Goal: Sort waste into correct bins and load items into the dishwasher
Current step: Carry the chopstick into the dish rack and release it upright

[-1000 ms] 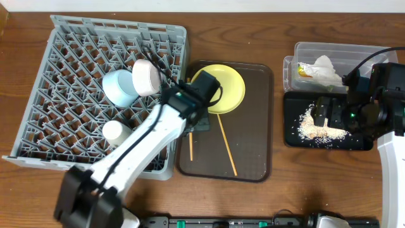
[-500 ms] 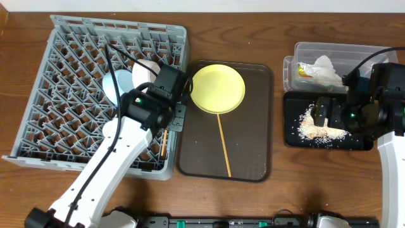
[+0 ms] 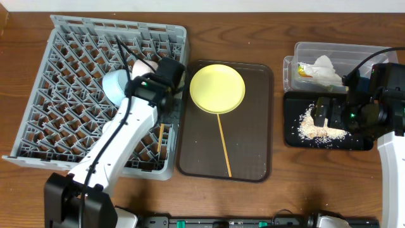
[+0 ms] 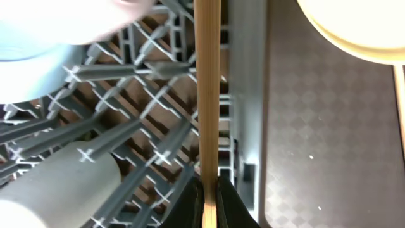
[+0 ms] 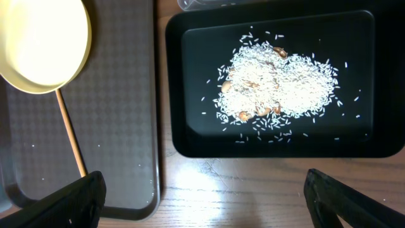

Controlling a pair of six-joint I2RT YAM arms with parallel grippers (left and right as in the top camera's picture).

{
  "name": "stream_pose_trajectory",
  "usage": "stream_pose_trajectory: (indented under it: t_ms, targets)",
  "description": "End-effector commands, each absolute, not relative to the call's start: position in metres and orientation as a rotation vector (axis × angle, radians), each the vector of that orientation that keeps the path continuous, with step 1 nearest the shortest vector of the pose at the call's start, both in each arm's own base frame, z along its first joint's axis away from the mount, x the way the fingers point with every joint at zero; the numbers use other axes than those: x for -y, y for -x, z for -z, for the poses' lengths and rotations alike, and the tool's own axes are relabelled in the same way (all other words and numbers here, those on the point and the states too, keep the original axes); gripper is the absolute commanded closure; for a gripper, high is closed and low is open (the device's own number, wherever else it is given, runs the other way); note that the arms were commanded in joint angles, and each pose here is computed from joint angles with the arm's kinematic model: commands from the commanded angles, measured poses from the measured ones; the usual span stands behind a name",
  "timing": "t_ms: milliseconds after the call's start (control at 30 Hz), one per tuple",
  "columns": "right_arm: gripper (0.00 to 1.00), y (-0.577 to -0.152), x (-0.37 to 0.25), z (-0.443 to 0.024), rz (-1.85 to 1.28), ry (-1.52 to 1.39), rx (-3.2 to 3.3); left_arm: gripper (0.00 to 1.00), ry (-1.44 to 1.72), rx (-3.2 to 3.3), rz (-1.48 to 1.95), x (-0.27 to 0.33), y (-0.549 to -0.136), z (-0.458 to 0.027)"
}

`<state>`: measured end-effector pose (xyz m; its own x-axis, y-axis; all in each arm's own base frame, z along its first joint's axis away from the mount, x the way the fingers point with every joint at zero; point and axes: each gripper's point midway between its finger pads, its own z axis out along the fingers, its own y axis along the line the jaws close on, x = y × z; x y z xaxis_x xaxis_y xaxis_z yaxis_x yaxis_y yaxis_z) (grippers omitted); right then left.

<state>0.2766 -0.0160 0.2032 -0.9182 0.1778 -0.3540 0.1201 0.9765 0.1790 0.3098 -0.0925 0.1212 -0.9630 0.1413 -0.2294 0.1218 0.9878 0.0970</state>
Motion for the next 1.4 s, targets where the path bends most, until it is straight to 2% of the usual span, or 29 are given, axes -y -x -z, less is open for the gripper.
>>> stream_pose_trajectory:
  t_ms: [0, 467, 833, 1000, 1033, 1067, 1100, 1267, 1367]
  targets:
    - [0.02, -0.278, 0.019, -0.210, -0.209, -0.230, -2.729, 0.92, -0.183, -2.891, -0.148, 0.084, -0.314, -0.120]
    - [0.02, -0.277, 0.019, -0.209, -0.209, -0.230, -2.729, 0.92, -0.184, -2.897, -0.139, 0.085, -0.312, -0.118]
    - [0.02, -0.278, 0.019, -0.210, -0.209, -0.230, -2.728, 0.92, -0.187, -2.936, -0.134, 0.084, -0.302, -0.098]
    - [0.03, -0.277, 0.019, -0.210, -0.209, -0.230, -2.729, 0.86, -0.187, -2.936, -0.134, 0.084, -0.302, -0.098]
    - [0.03, -0.277, 0.019, -0.210, -0.209, -0.230, -2.729, 0.83, -0.187, -2.936, -0.134, 0.084, -0.302, -0.098]
    - [0.03, -0.277, 0.019, -0.209, -0.209, -0.229, -2.730, 0.73, -0.187, -2.936, -0.134, 0.084, -0.302, -0.098]
    - [0.02, -0.277, 0.019, -0.209, -0.210, -0.230, -2.731, 0.71, -0.187, -2.937, -0.134, 0.084, -0.301, -0.098]
    - [0.02, -0.276, 0.019, -0.209, -0.210, -0.231, -2.735, 0.71, -0.185, -2.921, -0.126, 0.085, -0.304, -0.104]
    - [0.02, -0.276, 0.019, -0.209, -0.210, -0.231, -2.735, 0.71, -0.191, -2.874, -0.029, 0.097, -0.310, -0.125]
